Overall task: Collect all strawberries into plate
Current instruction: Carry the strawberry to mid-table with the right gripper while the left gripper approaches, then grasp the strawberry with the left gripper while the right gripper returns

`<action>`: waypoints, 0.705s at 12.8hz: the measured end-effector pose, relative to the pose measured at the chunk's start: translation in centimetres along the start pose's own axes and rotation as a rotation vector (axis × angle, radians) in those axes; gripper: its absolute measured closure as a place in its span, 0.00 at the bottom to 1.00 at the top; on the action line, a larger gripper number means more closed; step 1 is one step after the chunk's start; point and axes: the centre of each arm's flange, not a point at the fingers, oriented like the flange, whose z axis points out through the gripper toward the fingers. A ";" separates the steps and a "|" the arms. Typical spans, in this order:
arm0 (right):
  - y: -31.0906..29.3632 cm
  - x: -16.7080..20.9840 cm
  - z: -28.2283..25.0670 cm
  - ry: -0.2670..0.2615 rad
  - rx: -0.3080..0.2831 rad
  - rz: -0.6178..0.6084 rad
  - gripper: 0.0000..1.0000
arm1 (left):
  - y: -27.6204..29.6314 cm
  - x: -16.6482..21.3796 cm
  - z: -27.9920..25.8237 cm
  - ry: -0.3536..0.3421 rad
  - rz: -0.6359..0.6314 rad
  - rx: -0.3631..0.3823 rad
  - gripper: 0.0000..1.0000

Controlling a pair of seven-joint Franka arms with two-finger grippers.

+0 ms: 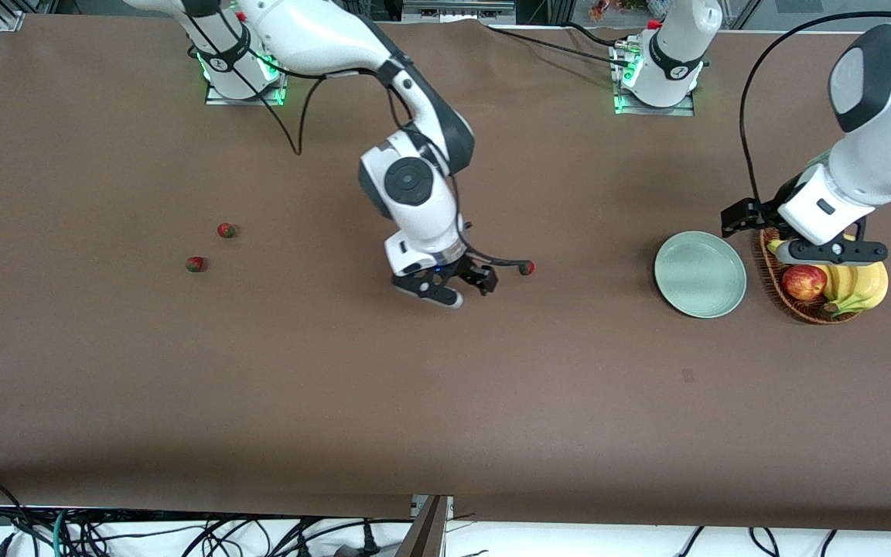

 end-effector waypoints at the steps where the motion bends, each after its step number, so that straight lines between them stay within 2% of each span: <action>1: 2.7 2.3 -1.4 -0.022 -0.047 -0.071 0.11 | 1.3 -0.1 1.1 0.010 -0.012 0.000 0.00; 5: 18.4 9.5 -5.0 -0.098 -0.177 -0.317 0.11 | 11.5 -1.7 6.3 0.071 -0.094 -0.019 0.00; 7: 28.1 10.8 -5.6 -0.142 -0.190 -0.386 0.09 | 17.2 -2.7 9.6 0.091 -0.142 -0.044 0.00; 9: 36.4 9.2 -4.4 -0.131 -0.171 -0.436 0.09 | 21.4 -3.1 13.4 0.125 -0.187 -0.024 0.00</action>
